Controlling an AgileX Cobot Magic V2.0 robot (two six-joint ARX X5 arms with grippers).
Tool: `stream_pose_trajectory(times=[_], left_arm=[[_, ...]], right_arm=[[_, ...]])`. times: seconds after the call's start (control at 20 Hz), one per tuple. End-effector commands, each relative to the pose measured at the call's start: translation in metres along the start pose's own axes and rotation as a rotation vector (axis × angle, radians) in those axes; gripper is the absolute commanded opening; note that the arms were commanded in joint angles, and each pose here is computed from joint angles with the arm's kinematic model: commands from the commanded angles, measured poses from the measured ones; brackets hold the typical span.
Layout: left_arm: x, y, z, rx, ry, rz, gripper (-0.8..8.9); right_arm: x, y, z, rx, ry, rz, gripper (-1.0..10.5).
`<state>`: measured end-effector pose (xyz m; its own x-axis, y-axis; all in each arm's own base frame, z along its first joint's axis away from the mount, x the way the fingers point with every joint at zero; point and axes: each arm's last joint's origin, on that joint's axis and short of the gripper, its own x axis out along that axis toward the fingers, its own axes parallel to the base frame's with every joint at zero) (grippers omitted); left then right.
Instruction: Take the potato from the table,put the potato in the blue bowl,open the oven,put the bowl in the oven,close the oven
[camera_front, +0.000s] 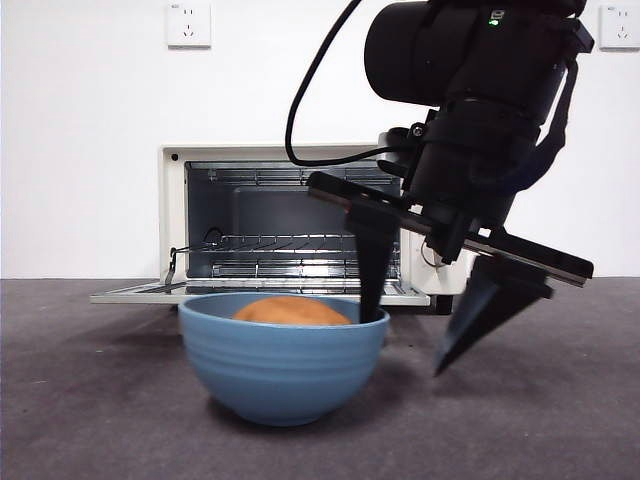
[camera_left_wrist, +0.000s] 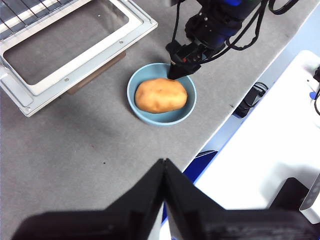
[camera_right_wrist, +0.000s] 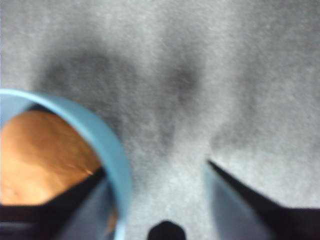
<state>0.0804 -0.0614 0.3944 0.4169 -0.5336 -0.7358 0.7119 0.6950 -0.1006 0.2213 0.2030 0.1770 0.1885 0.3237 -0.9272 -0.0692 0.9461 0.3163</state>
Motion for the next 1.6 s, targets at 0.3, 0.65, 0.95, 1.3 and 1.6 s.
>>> stream_pose_trajectory(times=[0.3,0.65,0.95,1.3,1.6], left_arm=[[0.0,0.0,-0.001,0.024,-0.003,0.002,-0.06],[0.0,0.0,-0.001,0.024,-0.003,0.002,-0.06],[0.0,0.0,-0.001,0.02,-0.003,0.002,-0.06],[-0.001,0.0,-0.001,0.016,-0.006,0.002,-0.06],[-0.001,0.0,-0.001,0.017,-0.006,0.002,-0.06]], right_arm=[[-0.003,0.005,0.005,0.028,-0.004,0.006,-0.1],[-0.069,0.041,0.037,0.077,-0.074,-0.019,-0.1],[-0.092,0.052,0.08,0.245,-0.174,0.029,-0.1],[-0.074,0.07,0.14,0.308,-0.118,-0.039,-0.1],[-0.053,0.068,0.171,0.448,-0.089,-0.072,-0.1]])
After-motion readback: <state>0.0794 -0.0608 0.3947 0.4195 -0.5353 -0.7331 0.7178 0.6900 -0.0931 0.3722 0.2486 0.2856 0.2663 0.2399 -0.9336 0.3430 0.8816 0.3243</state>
